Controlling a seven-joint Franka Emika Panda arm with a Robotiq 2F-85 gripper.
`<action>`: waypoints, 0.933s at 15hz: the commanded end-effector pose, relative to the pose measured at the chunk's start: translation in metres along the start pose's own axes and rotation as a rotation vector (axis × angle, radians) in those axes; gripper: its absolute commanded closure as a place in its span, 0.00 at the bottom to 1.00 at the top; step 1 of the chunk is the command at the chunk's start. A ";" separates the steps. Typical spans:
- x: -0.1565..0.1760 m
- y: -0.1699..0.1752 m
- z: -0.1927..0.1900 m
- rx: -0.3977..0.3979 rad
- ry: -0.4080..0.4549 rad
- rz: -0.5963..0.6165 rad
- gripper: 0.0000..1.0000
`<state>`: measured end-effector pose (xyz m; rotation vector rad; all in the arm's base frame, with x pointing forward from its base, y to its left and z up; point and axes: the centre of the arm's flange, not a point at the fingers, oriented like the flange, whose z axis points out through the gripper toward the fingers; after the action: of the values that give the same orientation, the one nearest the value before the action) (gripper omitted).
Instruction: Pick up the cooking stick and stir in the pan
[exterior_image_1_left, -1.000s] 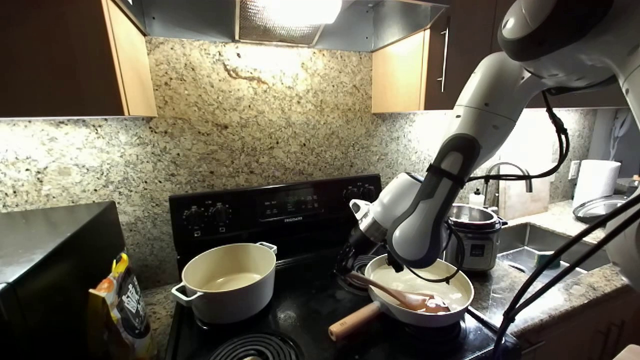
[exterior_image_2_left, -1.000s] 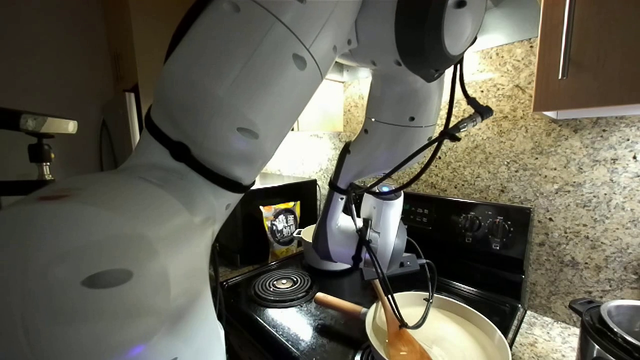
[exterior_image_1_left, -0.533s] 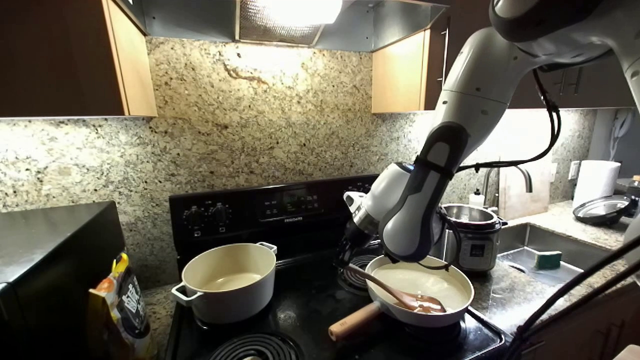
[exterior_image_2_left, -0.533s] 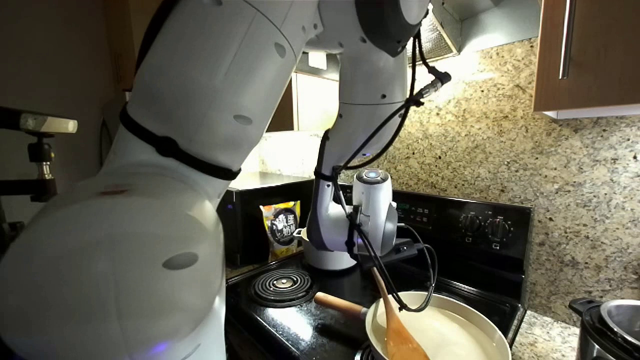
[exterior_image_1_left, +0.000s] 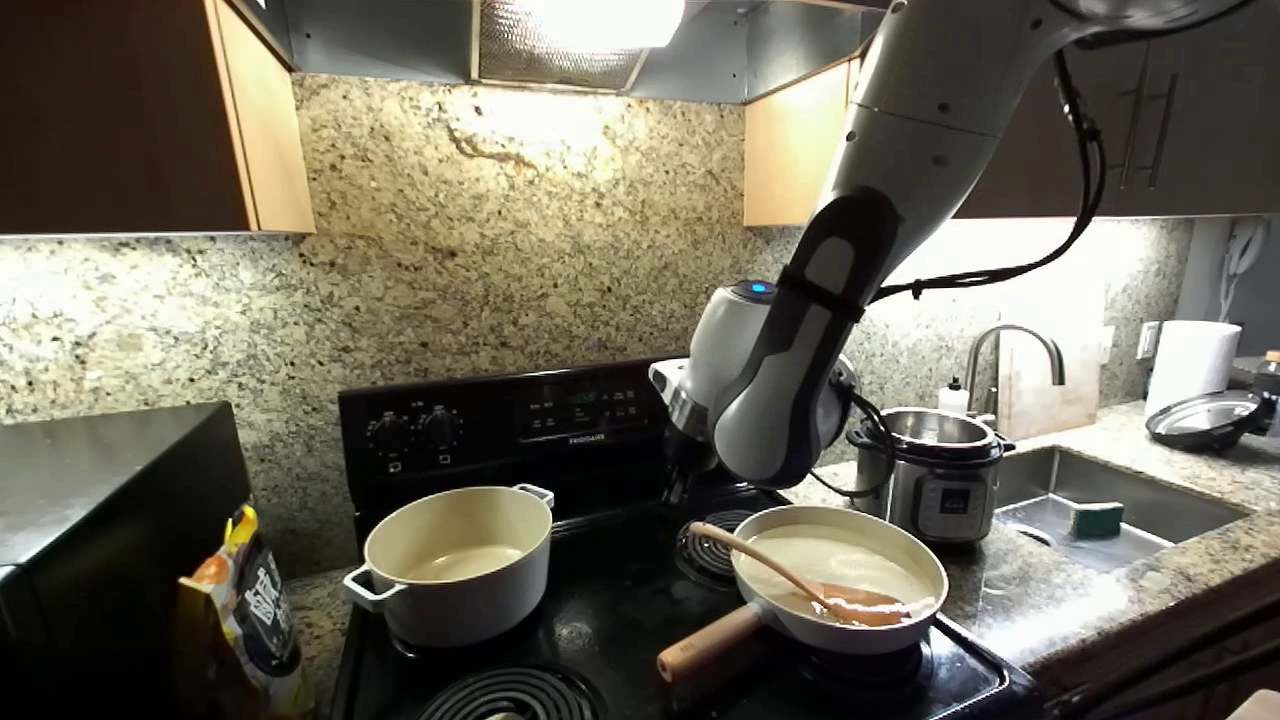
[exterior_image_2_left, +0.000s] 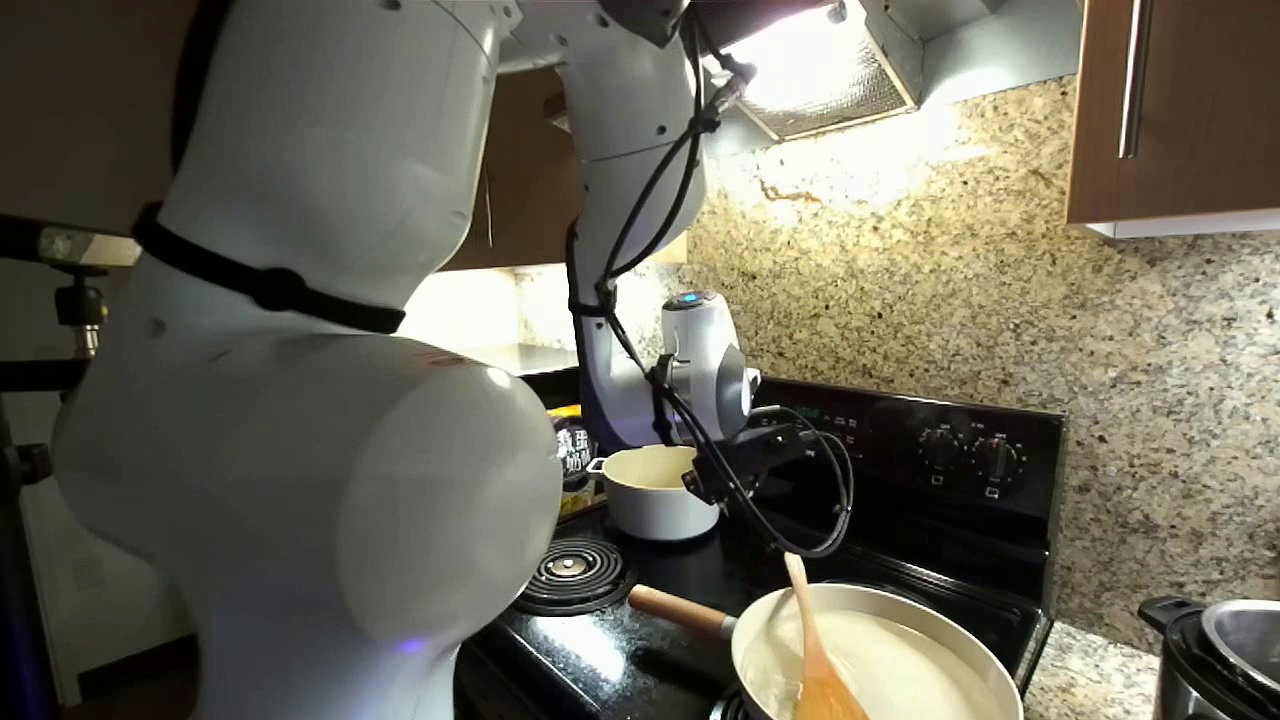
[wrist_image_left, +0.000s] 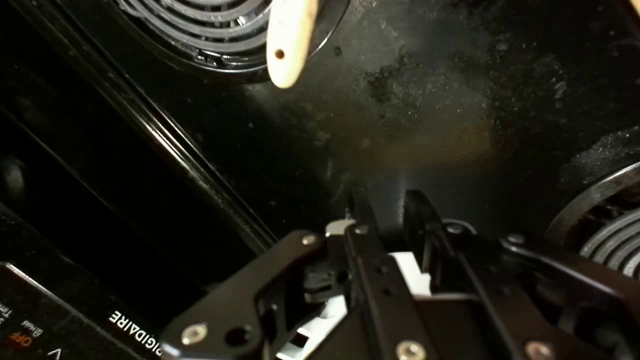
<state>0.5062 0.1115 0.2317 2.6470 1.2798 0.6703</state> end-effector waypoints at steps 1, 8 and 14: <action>0.011 -0.015 -0.010 -0.002 -0.084 -0.020 0.90; 0.018 -0.019 -0.007 0.048 -0.175 -0.003 0.56; 0.020 -0.011 -0.001 0.139 -0.234 0.094 0.18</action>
<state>0.5045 0.1421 0.2285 2.7323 1.2231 0.3117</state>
